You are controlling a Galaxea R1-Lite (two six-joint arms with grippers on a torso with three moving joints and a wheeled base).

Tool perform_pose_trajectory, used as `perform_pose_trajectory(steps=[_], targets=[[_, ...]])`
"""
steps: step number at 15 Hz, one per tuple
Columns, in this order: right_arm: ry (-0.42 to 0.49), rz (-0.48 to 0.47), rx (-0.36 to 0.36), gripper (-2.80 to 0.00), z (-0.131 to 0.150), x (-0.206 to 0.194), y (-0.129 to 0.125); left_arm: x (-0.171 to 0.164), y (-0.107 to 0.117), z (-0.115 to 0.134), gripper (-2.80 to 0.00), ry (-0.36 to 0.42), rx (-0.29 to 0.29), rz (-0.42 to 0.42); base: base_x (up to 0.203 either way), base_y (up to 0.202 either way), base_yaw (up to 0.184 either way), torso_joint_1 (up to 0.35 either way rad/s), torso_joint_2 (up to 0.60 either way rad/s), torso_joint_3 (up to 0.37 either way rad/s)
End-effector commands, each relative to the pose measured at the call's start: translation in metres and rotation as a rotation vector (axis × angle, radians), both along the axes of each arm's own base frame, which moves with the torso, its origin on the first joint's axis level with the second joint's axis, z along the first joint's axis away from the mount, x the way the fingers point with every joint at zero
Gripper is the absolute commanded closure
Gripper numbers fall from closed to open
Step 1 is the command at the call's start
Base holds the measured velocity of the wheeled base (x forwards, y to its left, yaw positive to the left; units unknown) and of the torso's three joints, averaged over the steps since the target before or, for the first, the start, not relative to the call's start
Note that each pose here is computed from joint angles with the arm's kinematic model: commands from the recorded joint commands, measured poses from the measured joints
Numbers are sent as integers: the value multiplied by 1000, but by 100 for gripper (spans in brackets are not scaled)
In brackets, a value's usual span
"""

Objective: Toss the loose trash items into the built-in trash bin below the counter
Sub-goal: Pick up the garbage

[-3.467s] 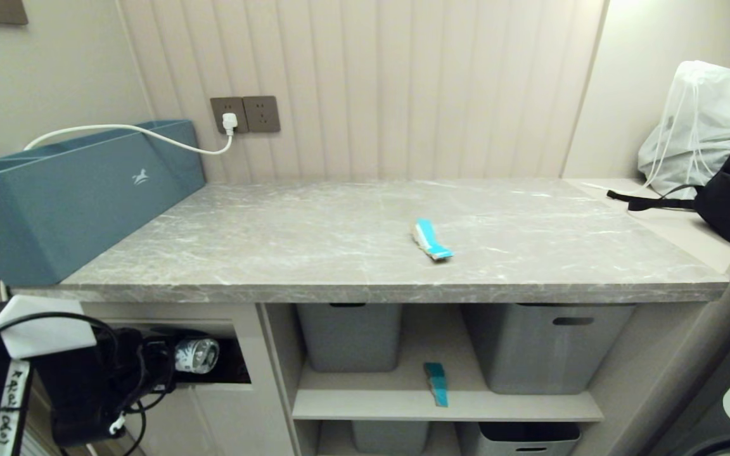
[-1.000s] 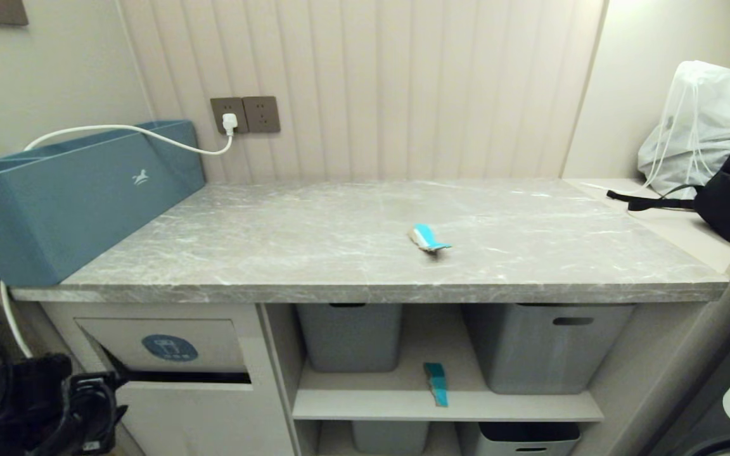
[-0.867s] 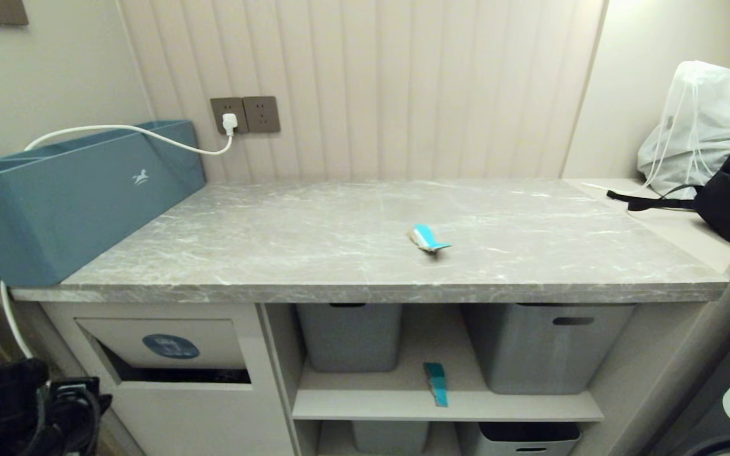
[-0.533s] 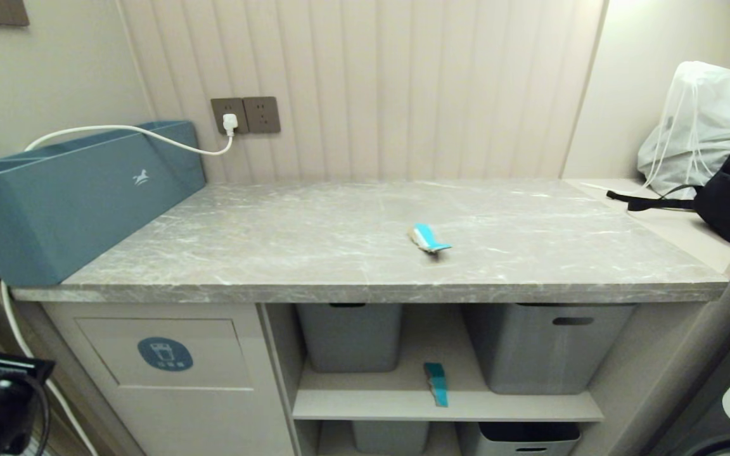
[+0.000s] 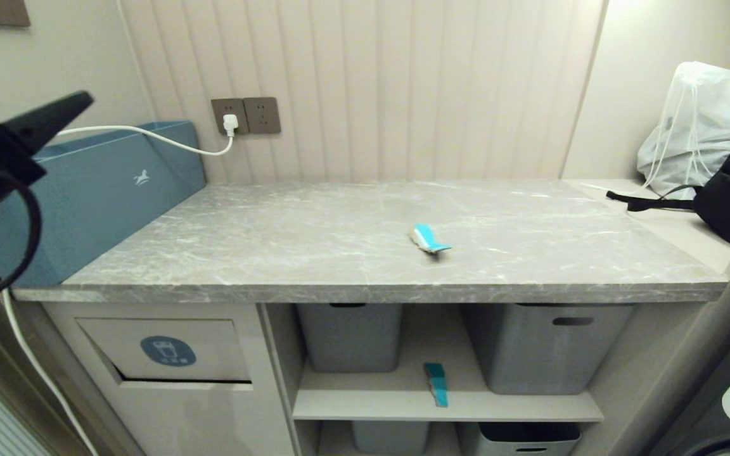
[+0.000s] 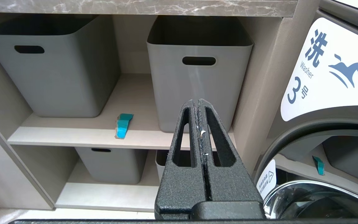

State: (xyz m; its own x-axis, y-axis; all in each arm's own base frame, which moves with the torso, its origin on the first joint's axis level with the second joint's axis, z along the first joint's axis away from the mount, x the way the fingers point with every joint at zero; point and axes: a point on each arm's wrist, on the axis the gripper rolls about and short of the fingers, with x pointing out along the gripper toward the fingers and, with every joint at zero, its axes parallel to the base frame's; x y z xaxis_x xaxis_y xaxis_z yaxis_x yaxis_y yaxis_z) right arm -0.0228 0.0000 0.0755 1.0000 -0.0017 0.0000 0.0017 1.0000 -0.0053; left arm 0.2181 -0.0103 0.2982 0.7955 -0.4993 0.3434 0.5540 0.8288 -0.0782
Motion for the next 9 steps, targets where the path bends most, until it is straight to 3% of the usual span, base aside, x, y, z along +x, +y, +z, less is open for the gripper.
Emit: perform_pose_trajectory(steps=[1,3,4,6,7,9], targets=[[0,0,-1,0,0,0,0,30,-40,-1,0,8,100,-161,0,0,0,0,0,0],[0,0,0,0,0,0,0,48,-97,-18,0,31,220,-306,0,0,0,0,0,0],[0,0,1,0,0,0,0,58,-122,-35,-280,48,291,-349,0,0,0,0,0,0],[0,0,-1,0,0,0,0,70,-152,-63,-280,70,390,-387,0,0,0,0,0,0],[0,0,-1,0,0,0,0,76,-163,-75,-280,67,441,-362,0,0,0,0,0,0],[0,0,-1,0,0,0,0,98,-183,-83,-280,56,477,-294,0,0,0,0,0,0]])
